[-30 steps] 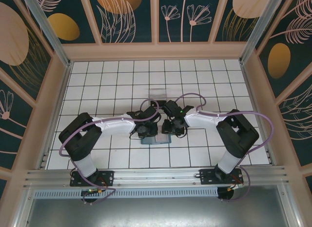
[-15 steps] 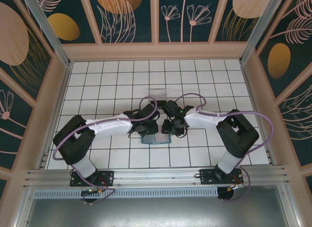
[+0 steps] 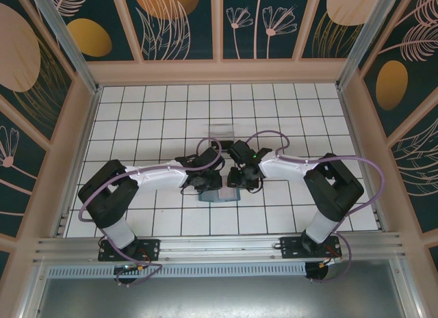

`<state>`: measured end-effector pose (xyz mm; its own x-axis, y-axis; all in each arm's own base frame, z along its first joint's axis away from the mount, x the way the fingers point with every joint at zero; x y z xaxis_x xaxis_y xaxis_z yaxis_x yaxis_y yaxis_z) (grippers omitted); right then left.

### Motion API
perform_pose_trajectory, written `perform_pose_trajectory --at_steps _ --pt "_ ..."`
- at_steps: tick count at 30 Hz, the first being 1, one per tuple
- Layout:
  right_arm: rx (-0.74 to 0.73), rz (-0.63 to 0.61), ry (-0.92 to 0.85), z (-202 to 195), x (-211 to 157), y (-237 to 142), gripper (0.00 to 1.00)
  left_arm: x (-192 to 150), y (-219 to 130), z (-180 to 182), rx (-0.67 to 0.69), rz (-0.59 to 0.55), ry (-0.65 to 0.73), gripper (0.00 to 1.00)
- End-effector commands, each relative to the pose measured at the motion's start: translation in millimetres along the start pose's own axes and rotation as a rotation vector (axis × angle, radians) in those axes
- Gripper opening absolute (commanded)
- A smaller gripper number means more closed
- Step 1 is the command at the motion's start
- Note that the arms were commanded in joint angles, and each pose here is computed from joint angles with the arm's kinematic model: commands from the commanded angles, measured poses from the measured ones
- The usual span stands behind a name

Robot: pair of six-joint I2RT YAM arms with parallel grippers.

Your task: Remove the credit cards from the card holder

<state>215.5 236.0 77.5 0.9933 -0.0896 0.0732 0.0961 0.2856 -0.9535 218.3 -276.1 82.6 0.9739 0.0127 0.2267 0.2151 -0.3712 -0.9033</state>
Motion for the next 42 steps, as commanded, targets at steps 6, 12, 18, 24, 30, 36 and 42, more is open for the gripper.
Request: perform_pose_trajectory --at_steps 6,12,18,24,30,36,42 --pt "-0.059 0.020 0.015 -10 -7 0 0.45 -9 14 9 0.042 0.048 0.005 0.24" --pt "-0.057 0.015 0.020 -10 -7 -3 0.45 -10 17 15 0.082 0.054 0.016 0.24" --pt "-0.065 0.012 0.024 -12 -7 -2 0.45 -9 13 16 0.100 0.046 0.022 0.20" --pt "-0.080 0.019 0.027 -15 -9 0 0.44 -8 11 16 0.104 0.041 0.024 0.17" --pt "-0.079 0.015 0.035 -16 -9 -2 0.48 -7 9 17 0.114 0.037 0.025 0.14" --pt "-0.080 0.012 0.042 -18 -10 -3 0.48 -7 7 17 0.120 0.033 0.026 0.12" --pt "-0.083 0.016 0.048 -21 -11 0 0.45 -5 3 17 0.125 0.020 0.028 0.11"
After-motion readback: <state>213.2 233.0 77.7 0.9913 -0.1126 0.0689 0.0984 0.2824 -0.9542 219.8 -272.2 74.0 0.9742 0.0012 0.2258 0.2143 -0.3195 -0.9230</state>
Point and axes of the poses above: each hand's point on the last joint's axis, 136 mm out from that joint toward the fingers, its own y axis out along the fingers, its own z axis along the line the jaws close on, x = y × z, the point moved 6 cm from there along -y, back along the fingers, and after that the axes turned 4 degrees about y, right-handed, at the moved point
